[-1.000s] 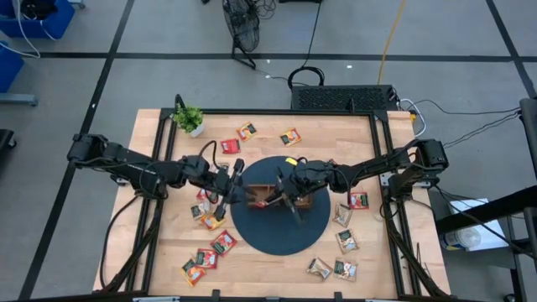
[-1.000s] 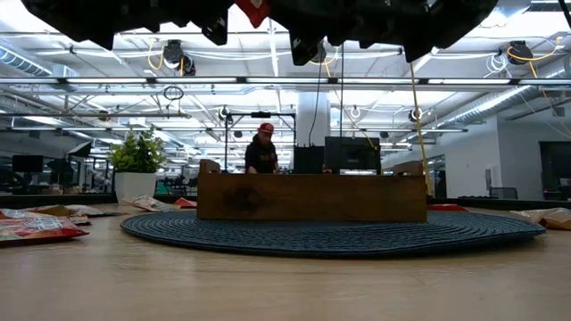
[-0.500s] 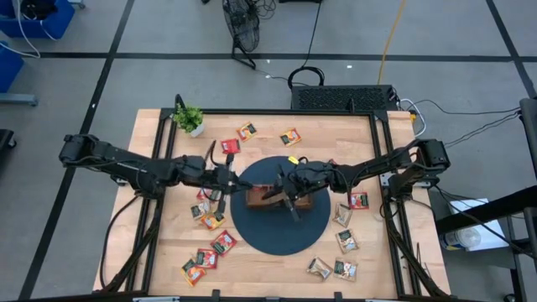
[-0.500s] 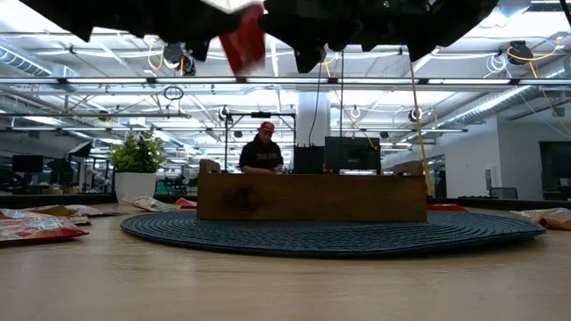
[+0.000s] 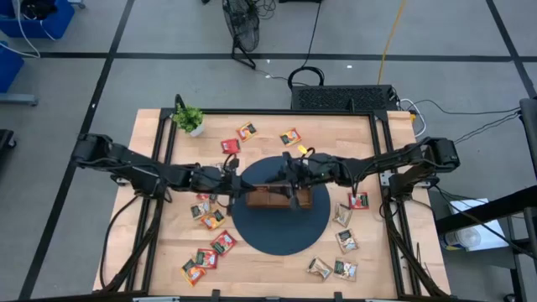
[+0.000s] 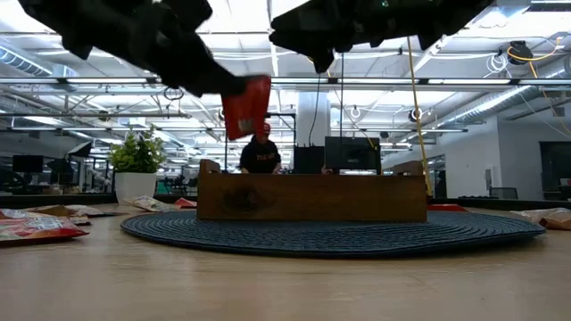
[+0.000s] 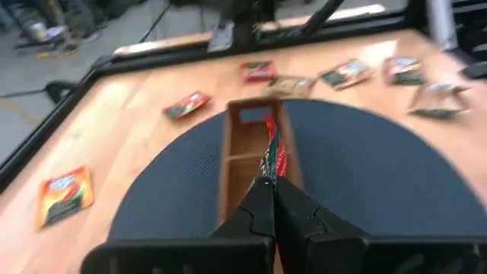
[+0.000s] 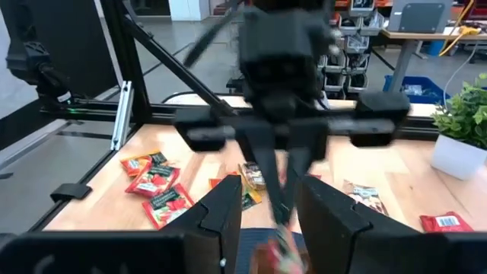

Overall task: Pick & Place Tea
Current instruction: Put the red tea bag into the left section of the wooden organizer

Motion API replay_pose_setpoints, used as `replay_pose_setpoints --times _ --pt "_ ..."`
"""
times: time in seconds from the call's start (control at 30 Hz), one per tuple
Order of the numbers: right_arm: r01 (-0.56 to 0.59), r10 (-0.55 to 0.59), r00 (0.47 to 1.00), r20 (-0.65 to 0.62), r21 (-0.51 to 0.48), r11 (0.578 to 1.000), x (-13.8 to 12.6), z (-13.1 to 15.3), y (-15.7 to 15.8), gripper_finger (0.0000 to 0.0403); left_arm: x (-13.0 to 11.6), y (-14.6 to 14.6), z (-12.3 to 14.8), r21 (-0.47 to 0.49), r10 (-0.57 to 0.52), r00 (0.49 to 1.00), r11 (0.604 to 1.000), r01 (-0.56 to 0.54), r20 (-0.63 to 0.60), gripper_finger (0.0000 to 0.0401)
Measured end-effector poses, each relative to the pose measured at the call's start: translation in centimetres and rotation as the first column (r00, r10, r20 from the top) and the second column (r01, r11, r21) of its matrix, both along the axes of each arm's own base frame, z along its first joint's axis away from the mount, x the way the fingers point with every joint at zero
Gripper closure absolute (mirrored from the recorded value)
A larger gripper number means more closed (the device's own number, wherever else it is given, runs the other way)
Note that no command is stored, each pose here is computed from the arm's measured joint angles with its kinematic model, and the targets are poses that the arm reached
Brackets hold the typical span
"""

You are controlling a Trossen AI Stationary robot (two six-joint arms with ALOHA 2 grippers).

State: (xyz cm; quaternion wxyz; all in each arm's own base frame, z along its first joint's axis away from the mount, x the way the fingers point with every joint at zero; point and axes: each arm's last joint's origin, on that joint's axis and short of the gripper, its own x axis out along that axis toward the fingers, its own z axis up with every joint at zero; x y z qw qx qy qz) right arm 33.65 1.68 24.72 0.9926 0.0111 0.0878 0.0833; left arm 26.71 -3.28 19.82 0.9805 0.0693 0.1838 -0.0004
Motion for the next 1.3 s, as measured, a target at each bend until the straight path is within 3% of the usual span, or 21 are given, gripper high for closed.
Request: replay_pose_setpoints --times 0.53,0.83,1.3 --pt "0.0 0.0 1.0 -0.005 0.0 1.0 0.0 -0.1 0.0 0.0292 1.5 0.6 -3.9 -0.043 0.058 0.992 0.997 -0.064 -0.115 0.0401" --pt "-0.001 0.001 1.0 -0.013 0.0 1.0 0.0 -0.1 0.0 0.0291 1.4 0.9 -4.3 -0.002 0.137 0.979 0.99 -0.139 -0.151 0.0401" --pt "-0.001 0.001 1.0 -0.013 0.0 1.0 0.0 -0.2 0.0 0.0292 1.3 1.8 -4.6 -0.026 0.184 0.966 0.981 -0.191 -0.181 0.0401"
